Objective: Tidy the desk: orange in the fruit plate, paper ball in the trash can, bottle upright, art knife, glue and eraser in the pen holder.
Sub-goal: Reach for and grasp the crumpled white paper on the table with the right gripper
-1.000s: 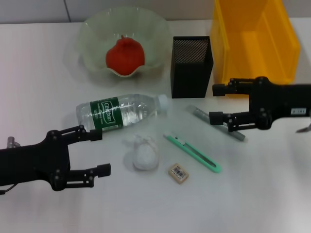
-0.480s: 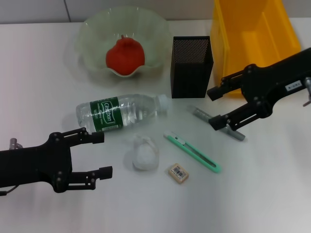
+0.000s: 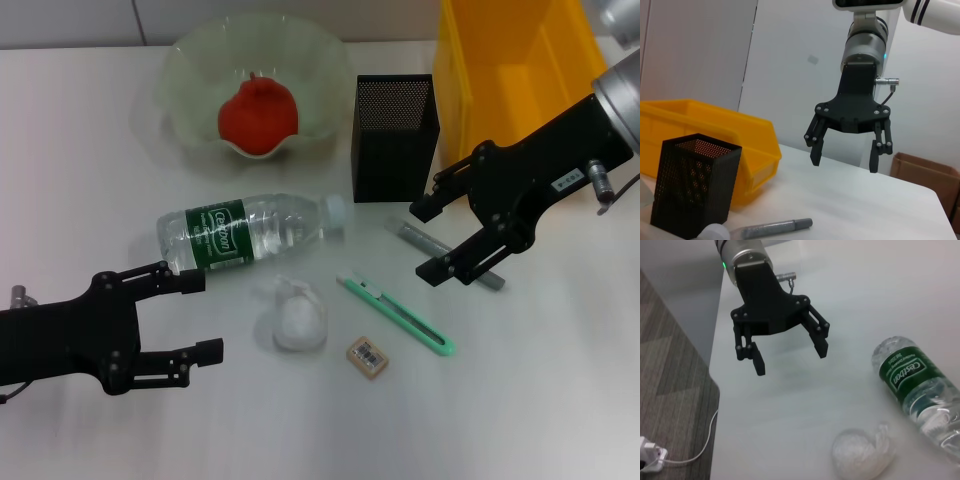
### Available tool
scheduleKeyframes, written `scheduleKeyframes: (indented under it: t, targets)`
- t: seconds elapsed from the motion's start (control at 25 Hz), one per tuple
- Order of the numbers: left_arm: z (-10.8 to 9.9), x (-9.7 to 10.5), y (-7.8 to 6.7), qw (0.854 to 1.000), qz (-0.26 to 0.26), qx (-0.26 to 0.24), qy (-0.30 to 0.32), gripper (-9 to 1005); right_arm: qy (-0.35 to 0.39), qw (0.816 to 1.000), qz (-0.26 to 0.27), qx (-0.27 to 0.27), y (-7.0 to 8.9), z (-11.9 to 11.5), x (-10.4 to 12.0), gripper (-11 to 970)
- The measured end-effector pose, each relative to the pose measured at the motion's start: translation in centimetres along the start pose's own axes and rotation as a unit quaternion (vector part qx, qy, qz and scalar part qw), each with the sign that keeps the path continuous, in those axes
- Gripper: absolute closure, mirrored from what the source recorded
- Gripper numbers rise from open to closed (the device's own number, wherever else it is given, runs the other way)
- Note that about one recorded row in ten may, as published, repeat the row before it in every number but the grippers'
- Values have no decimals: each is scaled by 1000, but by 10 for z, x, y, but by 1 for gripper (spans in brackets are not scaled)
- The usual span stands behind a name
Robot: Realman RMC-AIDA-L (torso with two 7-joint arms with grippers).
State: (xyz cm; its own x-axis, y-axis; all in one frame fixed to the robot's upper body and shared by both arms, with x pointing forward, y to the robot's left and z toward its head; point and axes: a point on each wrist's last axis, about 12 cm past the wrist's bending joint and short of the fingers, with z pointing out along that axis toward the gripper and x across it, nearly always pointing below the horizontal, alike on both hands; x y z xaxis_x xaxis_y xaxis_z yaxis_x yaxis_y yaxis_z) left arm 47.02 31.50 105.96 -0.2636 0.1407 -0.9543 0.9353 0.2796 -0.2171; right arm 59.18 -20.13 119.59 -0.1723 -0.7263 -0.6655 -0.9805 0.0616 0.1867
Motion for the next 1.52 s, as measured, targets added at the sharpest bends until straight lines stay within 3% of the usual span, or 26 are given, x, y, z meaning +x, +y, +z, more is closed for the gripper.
scheduleKeyframes:
  t: [0.24, 0.72, 1.52]
  targets:
    - [-3, 1, -1, 1000, -2, -4, 1, 139, 14, 1000, -9, 2, 0, 10, -2, 191]
    - [-5, 2, 0, 1000, -1, -8, 4, 139, 56, 997, -44, 4, -2, 70, -7, 206]
    - [-10, 4, 0, 1000, -1, -16, 10, 139, 59, 994, -89, 20, 5, 127, -13, 231]
